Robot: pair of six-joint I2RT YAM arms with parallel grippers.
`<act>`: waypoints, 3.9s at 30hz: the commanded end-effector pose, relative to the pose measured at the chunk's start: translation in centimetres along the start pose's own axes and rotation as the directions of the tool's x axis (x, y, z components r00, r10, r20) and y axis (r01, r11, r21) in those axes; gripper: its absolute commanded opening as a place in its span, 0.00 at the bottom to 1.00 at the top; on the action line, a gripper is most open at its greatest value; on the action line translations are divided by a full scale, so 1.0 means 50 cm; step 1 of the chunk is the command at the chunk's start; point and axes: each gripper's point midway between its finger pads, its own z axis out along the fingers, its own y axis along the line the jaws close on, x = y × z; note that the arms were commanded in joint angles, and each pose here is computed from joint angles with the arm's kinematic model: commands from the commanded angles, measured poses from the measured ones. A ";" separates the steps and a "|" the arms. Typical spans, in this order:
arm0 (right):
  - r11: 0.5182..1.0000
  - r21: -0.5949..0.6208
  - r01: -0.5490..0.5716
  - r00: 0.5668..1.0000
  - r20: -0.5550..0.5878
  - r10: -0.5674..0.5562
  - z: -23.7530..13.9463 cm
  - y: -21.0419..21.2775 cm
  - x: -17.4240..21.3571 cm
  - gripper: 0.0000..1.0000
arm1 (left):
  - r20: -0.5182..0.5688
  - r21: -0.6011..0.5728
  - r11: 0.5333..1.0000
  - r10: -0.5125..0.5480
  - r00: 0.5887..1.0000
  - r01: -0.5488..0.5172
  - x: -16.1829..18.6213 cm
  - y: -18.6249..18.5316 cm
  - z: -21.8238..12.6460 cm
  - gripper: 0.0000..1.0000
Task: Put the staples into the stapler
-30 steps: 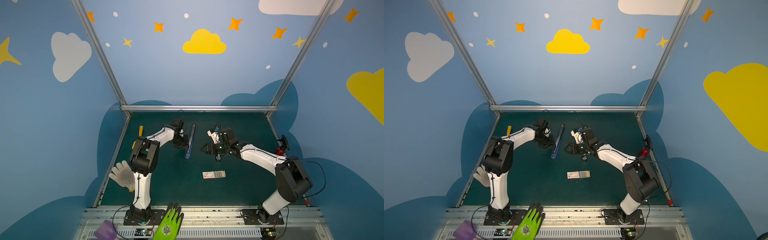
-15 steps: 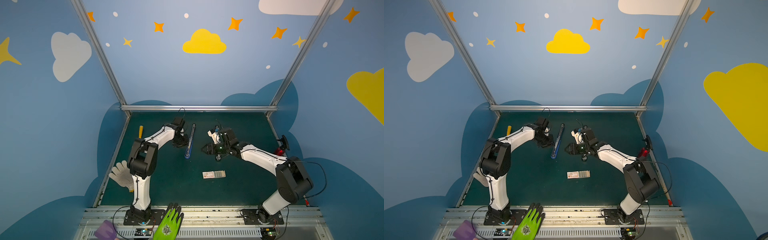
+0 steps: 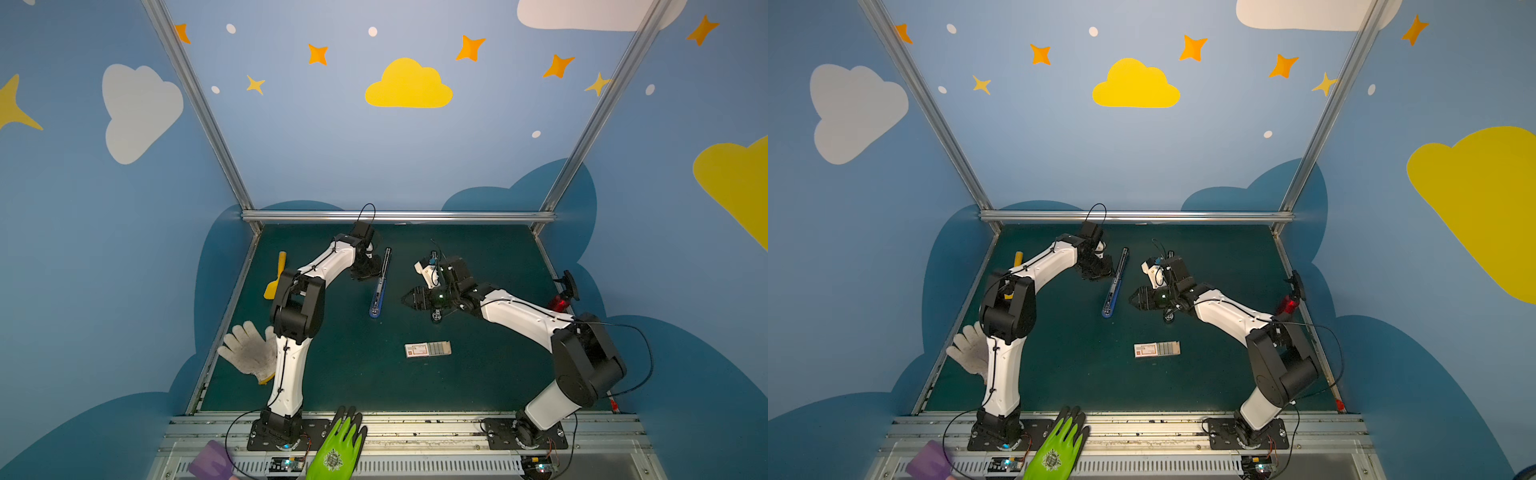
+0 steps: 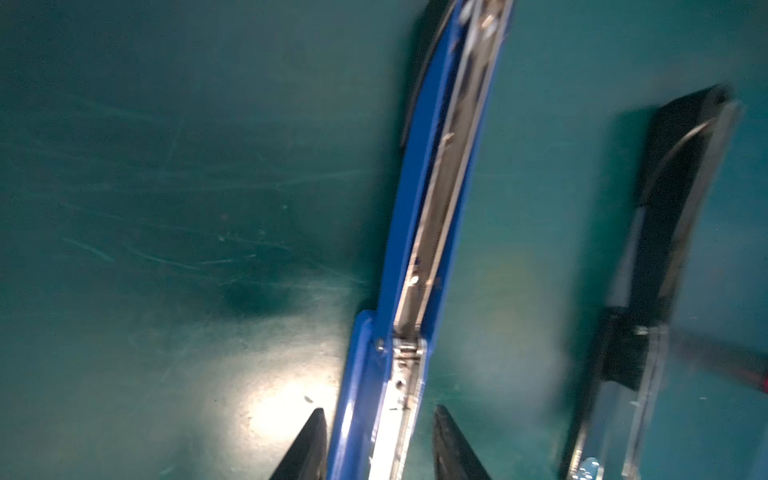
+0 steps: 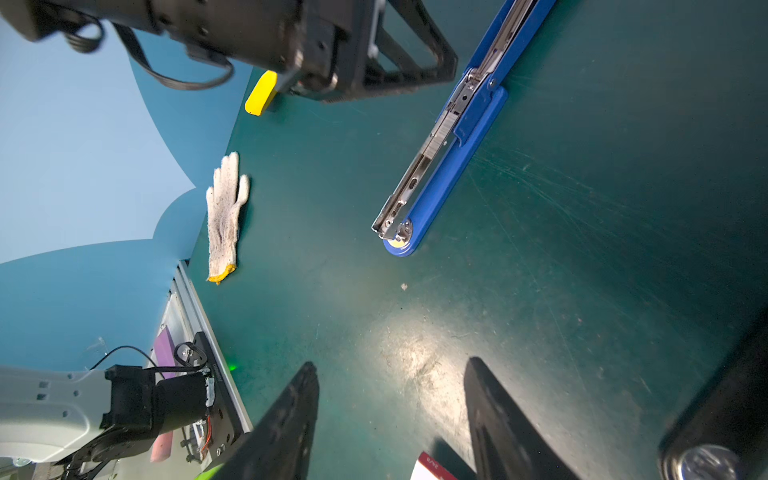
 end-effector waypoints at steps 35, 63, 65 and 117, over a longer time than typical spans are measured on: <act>1.000 0.009 -0.006 1.000 0.016 0.006 -0.009 -0.008 0.010 0.56 | -0.078 -0.175 0.983 0.042 0.996 -0.056 0.115 0.061 0.018 0.35; 1.000 0.015 -0.007 1.000 0.016 0.007 -0.016 -0.013 0.004 0.56 | -0.025 -0.136 0.987 0.083 0.996 -0.085 0.013 0.012 0.019 0.39; 1.000 0.015 -0.008 1.000 0.017 0.008 -0.017 -0.014 0.004 0.56 | -0.029 -0.145 0.986 0.084 0.996 -0.087 0.014 0.016 0.024 0.39; 0.999 0.009 -0.047 0.998 0.042 0.046 -0.024 -0.028 0.008 0.56 | -0.060 -0.168 0.983 0.062 0.996 -0.072 0.162 0.047 -0.064 0.34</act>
